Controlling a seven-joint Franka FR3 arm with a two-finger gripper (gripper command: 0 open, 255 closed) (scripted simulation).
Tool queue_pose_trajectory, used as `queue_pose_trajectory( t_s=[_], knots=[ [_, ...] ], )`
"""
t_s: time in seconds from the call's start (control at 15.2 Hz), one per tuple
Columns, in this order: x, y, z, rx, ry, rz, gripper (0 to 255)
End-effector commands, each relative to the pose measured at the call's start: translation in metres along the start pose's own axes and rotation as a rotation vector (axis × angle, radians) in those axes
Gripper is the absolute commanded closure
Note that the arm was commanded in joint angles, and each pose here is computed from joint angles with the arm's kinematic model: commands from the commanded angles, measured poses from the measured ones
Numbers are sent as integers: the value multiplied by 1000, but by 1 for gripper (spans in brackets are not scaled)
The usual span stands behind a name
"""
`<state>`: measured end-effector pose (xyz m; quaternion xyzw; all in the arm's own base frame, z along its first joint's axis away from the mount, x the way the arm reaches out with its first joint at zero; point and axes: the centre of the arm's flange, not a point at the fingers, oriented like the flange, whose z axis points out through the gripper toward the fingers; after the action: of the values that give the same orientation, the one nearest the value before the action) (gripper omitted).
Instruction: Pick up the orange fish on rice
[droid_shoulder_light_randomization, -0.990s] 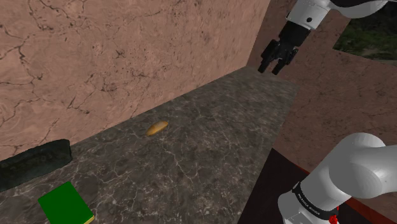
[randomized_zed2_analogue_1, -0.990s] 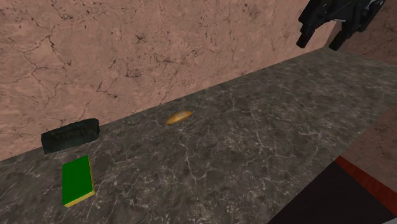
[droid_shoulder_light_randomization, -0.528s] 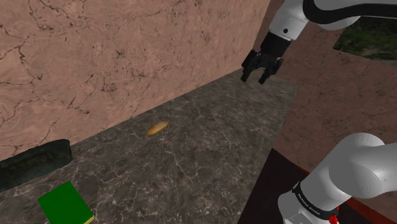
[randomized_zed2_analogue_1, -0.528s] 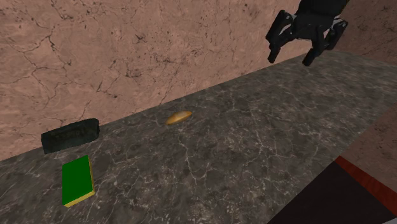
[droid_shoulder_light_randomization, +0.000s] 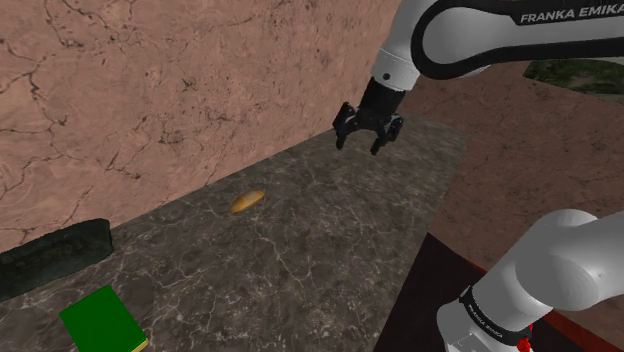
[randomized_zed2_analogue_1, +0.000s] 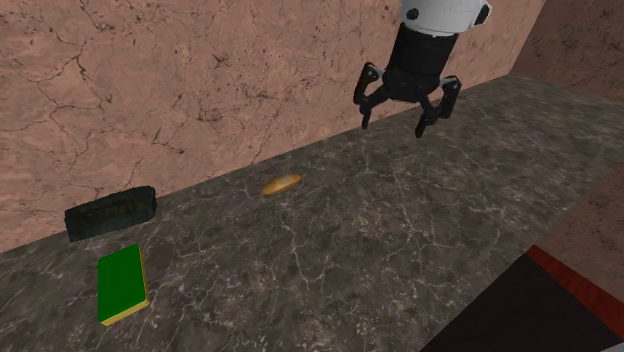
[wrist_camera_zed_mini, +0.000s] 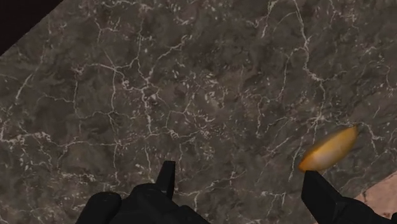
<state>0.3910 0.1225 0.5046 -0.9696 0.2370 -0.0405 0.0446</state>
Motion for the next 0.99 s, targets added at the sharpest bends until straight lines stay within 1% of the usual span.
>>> queue_pose_trajectory(
  t_s=[0.0, 0.46, 0.92],
  knots=[
    [4, -23, 20, -6, -2, 58, 0],
    [20, -90, 86, -34, -10, 242, 0],
    [47, -152, 153, -61, -18, 426, 0]
  ],
)
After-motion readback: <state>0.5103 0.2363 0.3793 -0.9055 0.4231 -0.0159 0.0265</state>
